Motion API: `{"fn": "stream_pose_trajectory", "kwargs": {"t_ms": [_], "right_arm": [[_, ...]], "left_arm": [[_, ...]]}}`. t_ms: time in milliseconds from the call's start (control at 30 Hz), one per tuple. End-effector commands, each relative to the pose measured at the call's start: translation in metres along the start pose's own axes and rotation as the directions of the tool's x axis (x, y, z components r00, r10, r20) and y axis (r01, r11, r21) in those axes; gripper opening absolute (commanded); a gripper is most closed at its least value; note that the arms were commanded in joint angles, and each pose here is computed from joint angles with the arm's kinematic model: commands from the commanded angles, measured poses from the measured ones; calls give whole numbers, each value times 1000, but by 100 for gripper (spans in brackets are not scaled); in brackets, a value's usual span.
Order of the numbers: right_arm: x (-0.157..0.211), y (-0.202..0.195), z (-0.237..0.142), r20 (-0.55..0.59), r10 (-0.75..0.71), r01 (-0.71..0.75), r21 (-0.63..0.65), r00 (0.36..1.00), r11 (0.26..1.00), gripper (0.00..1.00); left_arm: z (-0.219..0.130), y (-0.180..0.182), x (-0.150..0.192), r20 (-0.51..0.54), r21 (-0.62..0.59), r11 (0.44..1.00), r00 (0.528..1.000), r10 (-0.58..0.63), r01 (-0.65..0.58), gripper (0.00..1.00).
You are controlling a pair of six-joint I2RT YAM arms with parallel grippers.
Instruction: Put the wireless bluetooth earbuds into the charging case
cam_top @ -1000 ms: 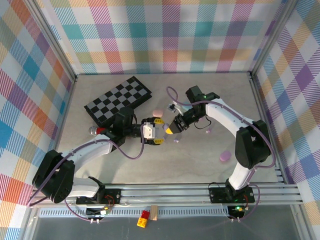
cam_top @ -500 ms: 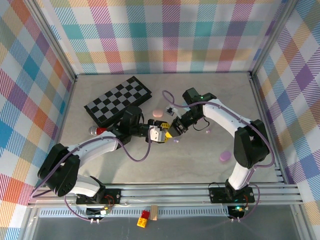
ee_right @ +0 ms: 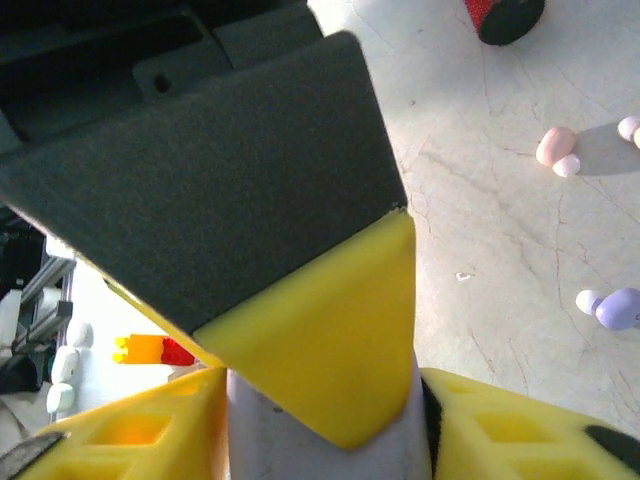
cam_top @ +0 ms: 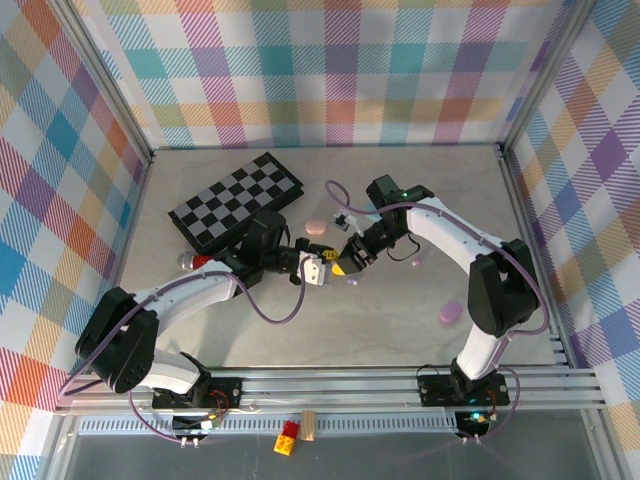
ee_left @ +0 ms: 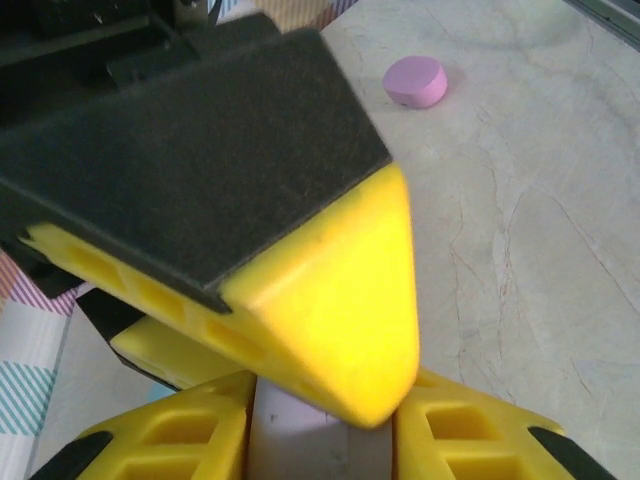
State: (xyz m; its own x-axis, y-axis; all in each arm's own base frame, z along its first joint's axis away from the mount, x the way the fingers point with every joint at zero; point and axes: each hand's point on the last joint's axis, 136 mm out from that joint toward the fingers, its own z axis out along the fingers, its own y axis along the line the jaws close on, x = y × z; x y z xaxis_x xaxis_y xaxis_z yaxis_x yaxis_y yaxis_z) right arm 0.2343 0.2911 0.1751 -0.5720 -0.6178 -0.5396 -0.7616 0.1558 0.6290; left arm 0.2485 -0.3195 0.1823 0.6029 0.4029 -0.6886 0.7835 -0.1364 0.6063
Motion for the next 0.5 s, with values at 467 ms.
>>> {"fn": "stream_pose_trajectory", "kwargs": {"t_ms": [467], "right_arm": [[-26,15,-45,181,-460,386,335,869,860,71]], "left_arm": [[-25,20,-29,57,62,797,795,-604,601,14]]}}
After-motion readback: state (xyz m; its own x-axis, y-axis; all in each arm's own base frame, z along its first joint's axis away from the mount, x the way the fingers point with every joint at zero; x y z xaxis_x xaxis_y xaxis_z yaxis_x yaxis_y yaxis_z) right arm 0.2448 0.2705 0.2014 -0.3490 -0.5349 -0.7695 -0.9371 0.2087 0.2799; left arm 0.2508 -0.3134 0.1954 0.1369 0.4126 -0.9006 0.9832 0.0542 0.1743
